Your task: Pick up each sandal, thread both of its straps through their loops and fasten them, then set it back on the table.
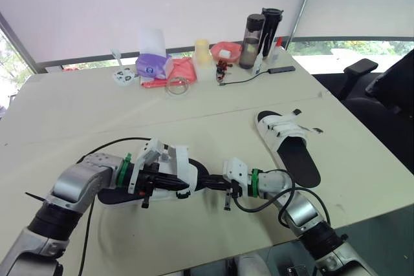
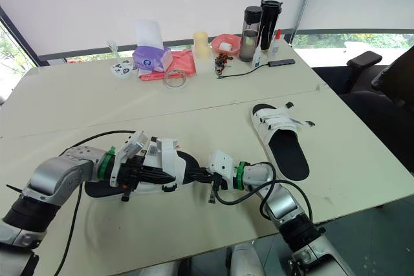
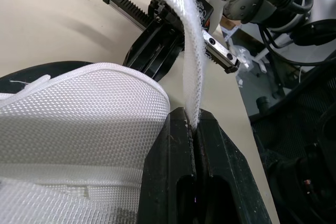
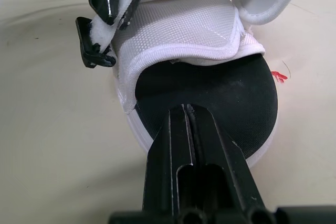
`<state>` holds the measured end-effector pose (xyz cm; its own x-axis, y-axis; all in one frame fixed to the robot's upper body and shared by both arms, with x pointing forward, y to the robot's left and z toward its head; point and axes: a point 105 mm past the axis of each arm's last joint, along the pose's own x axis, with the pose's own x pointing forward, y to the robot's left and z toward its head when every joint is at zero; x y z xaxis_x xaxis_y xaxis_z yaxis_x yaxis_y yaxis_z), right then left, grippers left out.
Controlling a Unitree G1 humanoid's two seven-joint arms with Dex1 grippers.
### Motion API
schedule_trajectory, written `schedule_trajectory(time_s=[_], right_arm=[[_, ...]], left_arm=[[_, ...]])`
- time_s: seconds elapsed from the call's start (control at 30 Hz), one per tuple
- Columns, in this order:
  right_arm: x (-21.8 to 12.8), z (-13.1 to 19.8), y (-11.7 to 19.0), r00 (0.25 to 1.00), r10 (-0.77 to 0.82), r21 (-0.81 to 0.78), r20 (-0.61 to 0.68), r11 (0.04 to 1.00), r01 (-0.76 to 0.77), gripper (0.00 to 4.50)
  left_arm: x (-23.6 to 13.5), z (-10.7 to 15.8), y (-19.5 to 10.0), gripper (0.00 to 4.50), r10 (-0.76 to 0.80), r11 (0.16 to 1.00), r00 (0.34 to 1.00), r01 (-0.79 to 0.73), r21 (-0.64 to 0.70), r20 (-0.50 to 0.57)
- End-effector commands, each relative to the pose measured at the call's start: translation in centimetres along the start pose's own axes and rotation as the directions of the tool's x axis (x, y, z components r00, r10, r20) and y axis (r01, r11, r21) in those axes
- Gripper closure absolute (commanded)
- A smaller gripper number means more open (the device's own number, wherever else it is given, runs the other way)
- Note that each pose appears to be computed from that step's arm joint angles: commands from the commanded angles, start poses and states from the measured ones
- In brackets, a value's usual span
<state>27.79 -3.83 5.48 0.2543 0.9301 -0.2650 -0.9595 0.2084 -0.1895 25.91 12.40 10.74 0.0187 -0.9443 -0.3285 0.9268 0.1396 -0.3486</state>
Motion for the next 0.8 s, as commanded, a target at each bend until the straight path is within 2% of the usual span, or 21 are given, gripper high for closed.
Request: schedule_trajectory(time_s=[0.03, 0.17, 0.43, 0.47, 0.53, 0.63, 0.67, 0.73, 0.8], right_arm=[[-0.9, -5.9, 1.0, 0.976, -0.011, 0.132, -0.217, 0.990, 0.041, 4.50], [-0.9, -5.9, 1.0, 0.976, -0.010, 0.131, -0.217, 0.991, 0.040, 4.50], [-0.8, -5.9, 1.0, 0.976, -0.007, 0.128, -0.218, 0.991, 0.035, 4.50], [-0.8, -5.9, 1.0, 0.976, -0.006, 0.127, -0.218, 0.991, 0.035, 4.50], [-0.7, -5.9, 1.0, 0.976, -0.006, 0.126, -0.217, 0.991, 0.034, 4.50], [-0.7, -6.0, 1.0, 0.976, -0.005, 0.125, -0.218, 0.992, 0.033, 4.50], [-0.7, -6.0, 1.0, 0.976, -0.005, 0.125, -0.218, 0.992, 0.033, 4.50], [-0.7, -6.0, 1.0, 0.976, -0.004, 0.126, -0.218, 0.992, 0.032, 4.50], [-0.7, -6.0, 1.0, 0.976, -0.004, 0.126, -0.219, 0.992, 0.032, 4.50]], left_arm=[[0.2, -1.6, -0.2, 4.47, -0.005, 1.000, 0.997, 0.004, -0.010, -0.073], [0.1, -2.1, -0.1, 4.47, 0.011, 1.000, 0.995, -0.009, 0.015, -0.102], [-0.2, -2.1, 0.3, 4.47, 0.040, 0.999, 0.995, -0.038, 0.022, -0.090], [-0.3, -2.1, 0.4, 3.94, 0.041, 0.999, 0.995, -0.040, 0.020, -0.091], [-0.4, -2.2, 0.4, 3.29, 0.046, 0.999, 0.995, -0.044, 0.015, -0.090], [-0.7, -2.2, 0.4, 1.77, 0.048, 0.999, 0.995, -0.047, 0.013, -0.085], [-0.7, -2.1, 0.4, 1.13, 0.052, 0.999, 0.995, -0.051, 0.012, -0.081], [-0.9, -2.0, 0.5, 0.25, 0.067, 0.998, 0.995, -0.066, 0.019, -0.070], [-1.3, -1.2, 0.4, 0.11, 0.074, 0.997, 0.997, -0.074, 0.010, -0.031]])
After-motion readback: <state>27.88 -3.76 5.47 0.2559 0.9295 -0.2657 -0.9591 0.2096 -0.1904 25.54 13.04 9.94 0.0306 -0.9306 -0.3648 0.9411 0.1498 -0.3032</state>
